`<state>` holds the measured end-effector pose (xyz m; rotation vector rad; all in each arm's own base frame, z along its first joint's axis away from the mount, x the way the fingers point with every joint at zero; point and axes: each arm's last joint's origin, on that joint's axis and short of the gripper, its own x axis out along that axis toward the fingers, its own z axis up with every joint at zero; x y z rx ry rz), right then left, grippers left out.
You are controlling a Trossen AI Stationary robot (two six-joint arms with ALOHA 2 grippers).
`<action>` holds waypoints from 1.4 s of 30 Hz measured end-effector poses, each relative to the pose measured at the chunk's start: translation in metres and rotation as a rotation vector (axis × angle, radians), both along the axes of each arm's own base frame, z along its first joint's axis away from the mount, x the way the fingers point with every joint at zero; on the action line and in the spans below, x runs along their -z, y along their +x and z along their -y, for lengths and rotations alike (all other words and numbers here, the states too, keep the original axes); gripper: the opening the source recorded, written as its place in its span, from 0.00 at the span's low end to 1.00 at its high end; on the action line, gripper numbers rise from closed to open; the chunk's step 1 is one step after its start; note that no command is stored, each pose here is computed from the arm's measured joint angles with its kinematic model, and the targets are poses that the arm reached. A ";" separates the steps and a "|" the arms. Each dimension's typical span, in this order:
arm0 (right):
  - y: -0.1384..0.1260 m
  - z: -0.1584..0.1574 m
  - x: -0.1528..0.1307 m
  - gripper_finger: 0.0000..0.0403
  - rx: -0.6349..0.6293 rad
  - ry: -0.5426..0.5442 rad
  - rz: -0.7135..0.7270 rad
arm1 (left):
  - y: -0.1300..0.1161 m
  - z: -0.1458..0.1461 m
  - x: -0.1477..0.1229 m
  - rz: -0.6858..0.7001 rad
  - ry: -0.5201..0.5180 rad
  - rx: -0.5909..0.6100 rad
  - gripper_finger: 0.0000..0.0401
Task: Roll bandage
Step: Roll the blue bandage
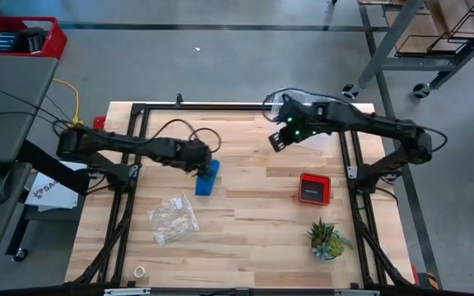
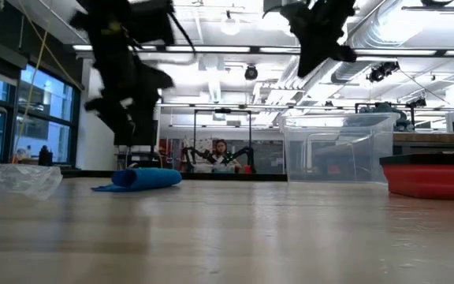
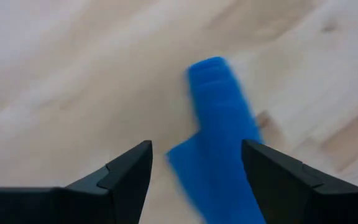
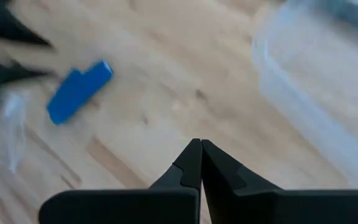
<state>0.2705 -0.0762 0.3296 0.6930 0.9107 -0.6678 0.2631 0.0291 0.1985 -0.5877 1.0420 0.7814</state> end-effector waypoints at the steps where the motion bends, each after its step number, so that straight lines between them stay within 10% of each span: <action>1: 0.003 -0.002 0.005 0.00 -0.018 0.018 -0.019 | -0.008 0.004 -0.004 -0.007 0.025 -0.015 0.61; 11: 0.105 -0.026 0.074 0.00 -0.195 0.170 0.185 | -0.077 0.033 0.031 0.046 -0.163 -0.171 0.58; 18: 0.143 -0.033 0.120 0.00 -0.096 0.268 0.268 | -0.087 0.031 0.059 0.069 -0.222 -0.244 0.06; 42: 0.065 -0.042 0.041 0.00 0.013 0.059 0.082 | 0.023 0.006 0.067 0.152 -0.059 -0.159 0.00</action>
